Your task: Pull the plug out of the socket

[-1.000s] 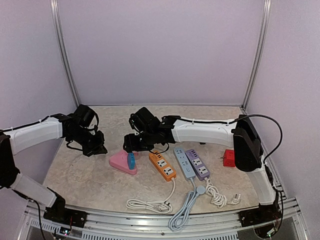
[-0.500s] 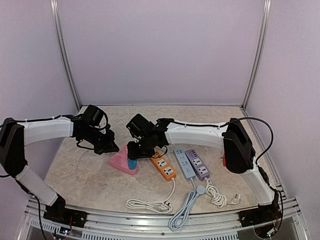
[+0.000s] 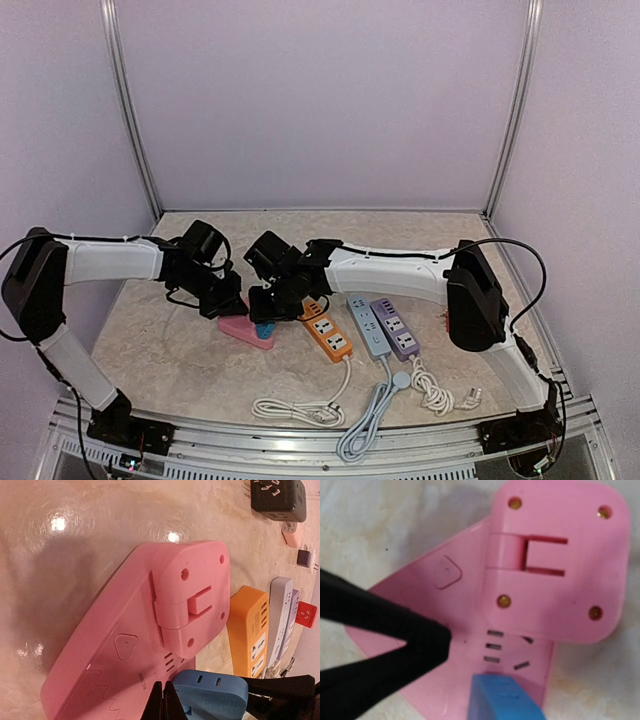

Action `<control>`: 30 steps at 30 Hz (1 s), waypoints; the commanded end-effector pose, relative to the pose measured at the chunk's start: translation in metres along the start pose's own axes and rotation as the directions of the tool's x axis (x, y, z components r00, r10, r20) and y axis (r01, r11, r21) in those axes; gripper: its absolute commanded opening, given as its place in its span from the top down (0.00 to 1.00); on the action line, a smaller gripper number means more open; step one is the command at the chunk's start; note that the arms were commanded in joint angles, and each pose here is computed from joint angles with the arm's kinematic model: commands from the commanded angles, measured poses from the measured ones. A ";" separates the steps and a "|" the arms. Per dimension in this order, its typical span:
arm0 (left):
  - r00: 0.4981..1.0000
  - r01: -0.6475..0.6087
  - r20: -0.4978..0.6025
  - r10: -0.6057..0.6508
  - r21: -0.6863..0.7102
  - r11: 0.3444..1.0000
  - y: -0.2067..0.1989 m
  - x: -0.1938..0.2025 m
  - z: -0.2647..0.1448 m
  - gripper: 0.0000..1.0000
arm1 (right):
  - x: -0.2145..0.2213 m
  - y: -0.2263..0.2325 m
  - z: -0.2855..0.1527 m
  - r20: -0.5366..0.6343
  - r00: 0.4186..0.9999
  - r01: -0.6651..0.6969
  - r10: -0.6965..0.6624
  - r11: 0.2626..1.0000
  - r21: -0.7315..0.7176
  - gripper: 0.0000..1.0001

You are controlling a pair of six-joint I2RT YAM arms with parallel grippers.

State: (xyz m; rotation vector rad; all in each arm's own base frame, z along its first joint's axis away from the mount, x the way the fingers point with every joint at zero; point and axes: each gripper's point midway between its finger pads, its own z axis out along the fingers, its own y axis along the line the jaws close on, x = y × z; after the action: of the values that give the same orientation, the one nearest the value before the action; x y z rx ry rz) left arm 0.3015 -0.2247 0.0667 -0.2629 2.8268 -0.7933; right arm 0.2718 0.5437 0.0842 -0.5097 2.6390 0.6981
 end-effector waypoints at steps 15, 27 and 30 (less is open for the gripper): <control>0.997 0.065 -0.048 -0.068 -0.069 0.996 0.031 0.022 0.017 1.00 | 0.012 -0.007 0.001 -0.001 0.998 -0.068 0.068 0.996 0.056 0.88; 0.985 0.119 -0.113 -0.134 -0.130 0.984 0.064 0.042 0.040 1.00 | -0.007 -0.002 -0.017 0.045 0.995 -0.087 0.085 0.995 0.053 1.00; 0.982 0.125 -0.125 -0.144 -0.152 0.981 0.071 0.047 0.043 1.00 | -0.013 -0.002 -0.022 0.066 0.994 -0.094 0.090 0.994 0.055 1.00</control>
State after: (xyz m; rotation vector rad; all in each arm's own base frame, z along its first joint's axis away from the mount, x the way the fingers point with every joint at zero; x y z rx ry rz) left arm 0.3005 -0.2371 0.0479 -0.2945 2.7995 -0.9329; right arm 0.2676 0.5370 0.0741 -0.4026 2.6832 0.6521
